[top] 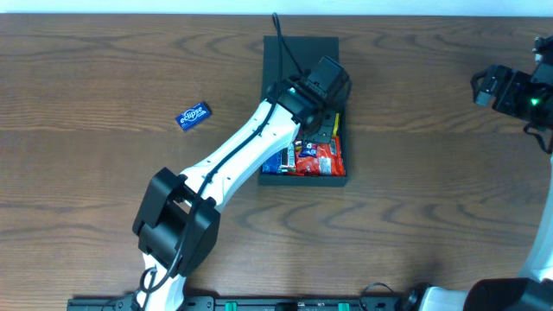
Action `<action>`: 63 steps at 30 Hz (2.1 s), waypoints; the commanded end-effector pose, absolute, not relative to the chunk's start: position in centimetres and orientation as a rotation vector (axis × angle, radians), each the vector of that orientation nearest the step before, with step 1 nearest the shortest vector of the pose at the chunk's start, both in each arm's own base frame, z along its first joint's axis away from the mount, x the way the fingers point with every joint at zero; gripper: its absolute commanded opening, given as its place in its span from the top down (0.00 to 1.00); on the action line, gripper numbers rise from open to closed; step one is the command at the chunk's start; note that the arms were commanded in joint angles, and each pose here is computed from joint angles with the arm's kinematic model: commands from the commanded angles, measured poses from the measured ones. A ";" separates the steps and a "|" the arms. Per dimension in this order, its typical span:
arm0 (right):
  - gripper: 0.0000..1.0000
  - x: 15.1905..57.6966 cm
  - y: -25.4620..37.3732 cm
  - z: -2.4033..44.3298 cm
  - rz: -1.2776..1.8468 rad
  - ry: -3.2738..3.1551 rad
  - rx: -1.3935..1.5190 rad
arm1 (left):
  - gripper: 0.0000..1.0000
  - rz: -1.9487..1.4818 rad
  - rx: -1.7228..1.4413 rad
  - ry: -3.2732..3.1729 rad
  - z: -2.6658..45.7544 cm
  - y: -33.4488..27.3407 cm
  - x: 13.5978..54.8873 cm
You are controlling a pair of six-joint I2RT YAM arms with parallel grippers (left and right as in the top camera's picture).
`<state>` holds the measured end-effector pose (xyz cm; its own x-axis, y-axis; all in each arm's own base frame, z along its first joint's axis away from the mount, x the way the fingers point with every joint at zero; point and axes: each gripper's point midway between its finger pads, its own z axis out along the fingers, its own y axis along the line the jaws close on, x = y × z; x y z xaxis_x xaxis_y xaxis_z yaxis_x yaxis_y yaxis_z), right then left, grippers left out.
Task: Pack container
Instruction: 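Carry the purple bar with the left gripper into the box center, then release the purple bar and press it down with the left gripper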
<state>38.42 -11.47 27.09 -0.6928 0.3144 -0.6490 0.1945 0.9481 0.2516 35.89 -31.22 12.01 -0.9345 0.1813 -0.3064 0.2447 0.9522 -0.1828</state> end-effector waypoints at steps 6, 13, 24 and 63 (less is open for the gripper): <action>0.01 38.1 -11.5 28.0 0.213 2.333 0.372 | 0.89 -0.326 0.200 2.899 11.0 -31.0 34.9; 0.01 37.9 -11.4 27.8 0.217 2.344 0.377 | 0.55 -0.286 0.185 2.945 10.2 -30.3 34.3; 0.01 37.7 -11.4 27.7 0.221 2.352 0.380 | 0.51 -0.282 0.150 2.924 10.9 -29.1 35.7; 0.01 37.7 -11.3 27.6 0.222 2.355 0.381 | 0.94 -0.249 0.474 3.016 7.3 -30.5 34.4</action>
<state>37.94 -11.24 26.66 -0.7096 0.3221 -0.6267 0.2009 0.9450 0.2583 34.75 -30.17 6.96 -0.9591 0.2622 -0.1070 0.2753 0.9518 -0.1352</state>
